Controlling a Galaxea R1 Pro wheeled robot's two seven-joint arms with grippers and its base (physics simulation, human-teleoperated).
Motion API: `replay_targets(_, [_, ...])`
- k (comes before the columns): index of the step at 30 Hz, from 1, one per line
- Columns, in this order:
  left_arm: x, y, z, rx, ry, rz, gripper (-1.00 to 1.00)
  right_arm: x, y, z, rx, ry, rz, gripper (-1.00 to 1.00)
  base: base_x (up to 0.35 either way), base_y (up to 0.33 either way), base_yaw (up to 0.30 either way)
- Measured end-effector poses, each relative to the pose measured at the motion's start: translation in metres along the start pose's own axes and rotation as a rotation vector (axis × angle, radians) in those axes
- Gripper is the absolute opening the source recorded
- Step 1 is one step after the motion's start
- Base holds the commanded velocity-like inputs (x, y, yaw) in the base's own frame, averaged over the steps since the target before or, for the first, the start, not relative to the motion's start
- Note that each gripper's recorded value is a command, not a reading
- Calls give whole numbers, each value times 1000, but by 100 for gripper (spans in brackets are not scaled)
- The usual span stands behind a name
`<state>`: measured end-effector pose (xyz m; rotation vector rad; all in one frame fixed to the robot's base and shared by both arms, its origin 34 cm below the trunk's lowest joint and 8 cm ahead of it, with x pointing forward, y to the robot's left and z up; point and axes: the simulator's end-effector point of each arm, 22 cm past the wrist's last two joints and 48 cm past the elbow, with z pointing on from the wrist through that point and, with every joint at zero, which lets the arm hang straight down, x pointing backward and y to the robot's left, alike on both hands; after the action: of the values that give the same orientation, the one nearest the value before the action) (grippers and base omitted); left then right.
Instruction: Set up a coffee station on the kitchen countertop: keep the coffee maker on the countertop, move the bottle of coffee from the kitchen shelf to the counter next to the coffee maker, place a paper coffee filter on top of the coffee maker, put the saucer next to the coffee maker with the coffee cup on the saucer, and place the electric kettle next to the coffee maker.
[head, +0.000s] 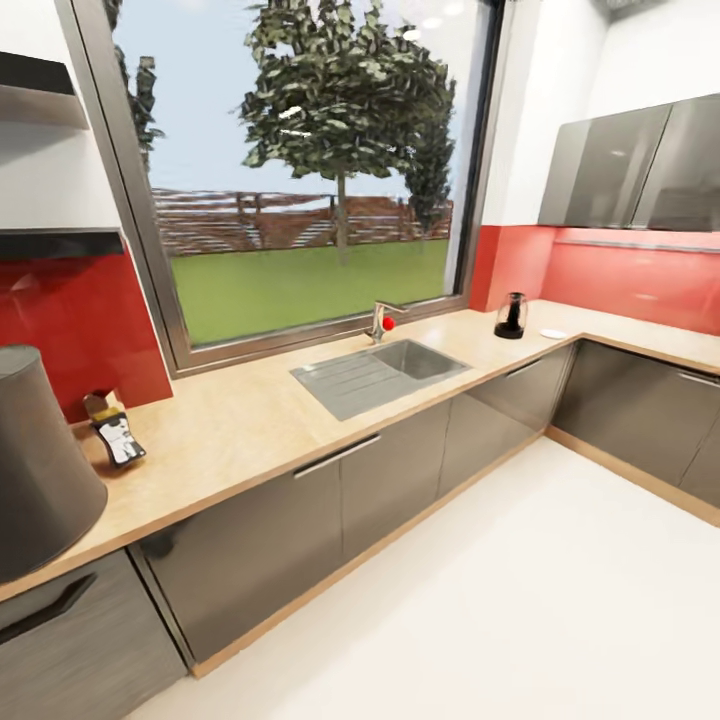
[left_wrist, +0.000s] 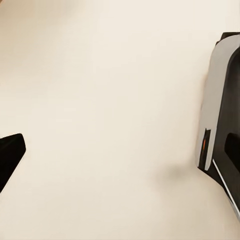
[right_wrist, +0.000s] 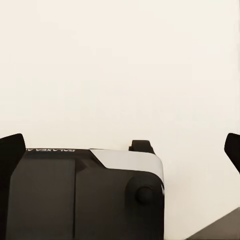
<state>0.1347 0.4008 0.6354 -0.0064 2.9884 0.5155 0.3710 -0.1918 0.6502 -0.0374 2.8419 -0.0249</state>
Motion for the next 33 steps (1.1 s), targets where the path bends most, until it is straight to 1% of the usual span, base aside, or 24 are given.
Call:
replay_targets(26, [0, -2, 0, 9, 0, -1, 100, 0, 0, 0, 0, 0, 0, 100, 2, 0, -289])
replay_targets(29, [0, -2, 0, 10, 1, -2, 100, 0, 0, 0, 0, 0, 0, 100, 118, 0, -289])
replay_targets(33, [0, -2, 0, 10, 0, -2, 100, 0, 0, 0, 0, -2, 0, 100, 261, 0, -289])
